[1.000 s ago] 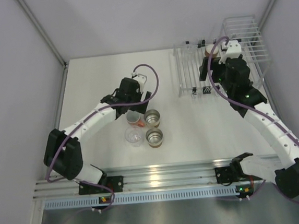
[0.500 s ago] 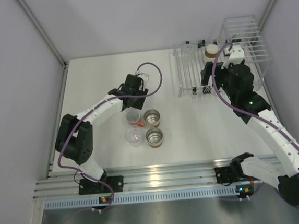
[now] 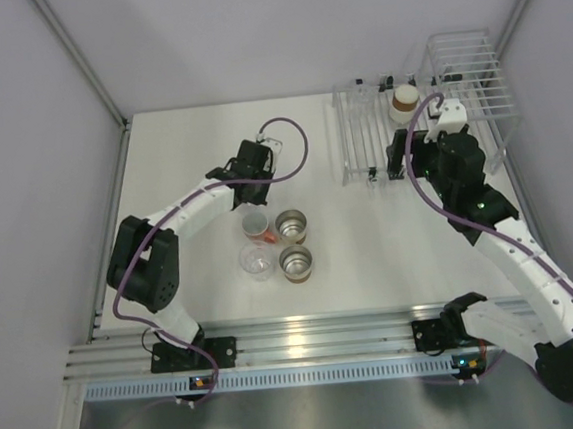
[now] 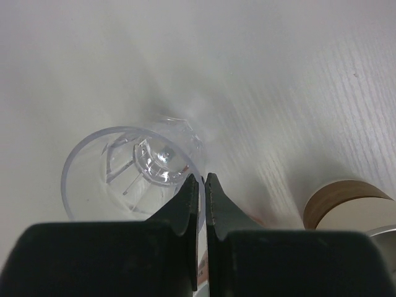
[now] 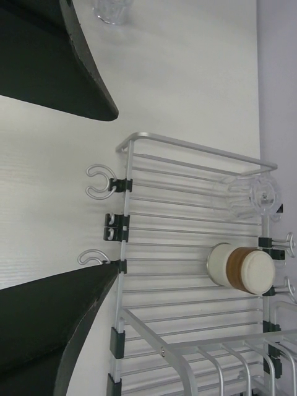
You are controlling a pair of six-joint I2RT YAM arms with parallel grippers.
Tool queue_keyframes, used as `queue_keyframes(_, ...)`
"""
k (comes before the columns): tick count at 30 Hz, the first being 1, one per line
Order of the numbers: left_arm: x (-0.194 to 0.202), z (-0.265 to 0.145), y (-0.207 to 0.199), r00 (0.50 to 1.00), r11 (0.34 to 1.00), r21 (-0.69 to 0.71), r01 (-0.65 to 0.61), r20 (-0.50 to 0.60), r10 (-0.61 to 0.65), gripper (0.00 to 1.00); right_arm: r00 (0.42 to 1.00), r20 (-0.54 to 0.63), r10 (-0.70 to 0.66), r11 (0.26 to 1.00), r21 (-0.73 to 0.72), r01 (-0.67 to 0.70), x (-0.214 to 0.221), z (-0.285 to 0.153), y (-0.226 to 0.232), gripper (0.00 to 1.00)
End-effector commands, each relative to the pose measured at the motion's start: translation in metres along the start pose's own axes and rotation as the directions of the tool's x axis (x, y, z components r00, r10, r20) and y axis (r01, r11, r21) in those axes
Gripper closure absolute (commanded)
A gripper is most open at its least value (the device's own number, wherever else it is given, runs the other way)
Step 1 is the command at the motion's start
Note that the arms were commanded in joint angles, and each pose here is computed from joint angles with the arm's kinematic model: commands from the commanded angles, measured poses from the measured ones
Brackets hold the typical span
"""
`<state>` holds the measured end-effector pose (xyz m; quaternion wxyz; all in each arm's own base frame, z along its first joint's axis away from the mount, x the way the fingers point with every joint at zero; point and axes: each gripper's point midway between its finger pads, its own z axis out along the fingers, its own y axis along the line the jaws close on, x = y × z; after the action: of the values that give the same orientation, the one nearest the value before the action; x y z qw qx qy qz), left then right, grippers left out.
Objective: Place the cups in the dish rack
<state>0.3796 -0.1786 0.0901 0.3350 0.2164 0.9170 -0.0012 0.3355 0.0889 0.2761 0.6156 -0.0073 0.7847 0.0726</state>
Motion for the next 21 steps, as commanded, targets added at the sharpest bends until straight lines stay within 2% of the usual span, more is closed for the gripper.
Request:
queue_keyframes(1,-0.028,-0.016,0.008,0.996,0.999,-0.034,0.021,0.084,-0.018,1.00,0.998,0.061,0.010,1.000,-0.006,-0.010,-0.019,-0.010,0.001,0.01)
queue_keyframes(6,-0.063,-0.054,0.025,0.975,0.992,-0.084,0.092,0.212,-0.072,1.00,0.998,0.065,0.010,1.000,-0.010,-0.009,-0.022,-0.019,0.000,0.01)
queue_keyframes(9,-0.094,-0.089,0.032,0.934,0.987,-0.069,0.145,0.338,-0.114,1.00,0.998,0.067,0.018,1.000,-0.020,-0.017,-0.023,-0.025,0.001,0.01)
queue_keyframes(11,-0.122,-0.120,0.036,0.885,0.981,-0.030,0.191,0.437,-0.158,1.00,0.997,0.076,0.033,0.999,-0.036,-0.031,-0.025,-0.030,0.003,0.01)
queue_keyframes(15,-0.155,-0.159,0.023,0.793,0.945,0.207,0.254,0.515,-0.326,1.00,0.993,0.093,0.072,0.994,-0.090,-0.063,-0.027,-0.042,0.010,0.01)
queue_keyframes(16,-0.173,-0.185,0.010,0.742,0.918,0.350,0.185,0.563,-0.364,1.00,0.992,0.098,0.084,0.992,-0.103,-0.074,-0.027,-0.044,0.012,0.01)
queue_keyframes(18,-0.174,-0.201,-0.006,0.700,0.848,0.506,0.156,0.549,-0.456,1.00,0.986,0.112,0.128,0.982,-0.151,-0.110,-0.025,-0.051,0.019,0.01)
queue_keyframes(19,-0.180,-0.220,-0.006,0.658,0.821,0.558,0.121,0.575,-0.487,1.00,0.978,0.136,0.155,0.975,-0.184,-0.129,-0.030,-0.053,0.024,0.00)
queue_keyframes(20,-0.182,-0.233,-0.020,0.626,0.757,0.651,0.060,0.566,-0.537,1.00,0.967,0.158,0.199,0.961,-0.223,-0.161,-0.035,-0.059,0.029,0.00)
queue_keyframes(21,-0.183,-0.244,-0.026,0.604,0.726,0.688,0.023,0.569,-0.558,1.00,0.966,0.136,0.218,0.946,-0.272,-0.176,-0.024,-0.059,0.038,0.01)
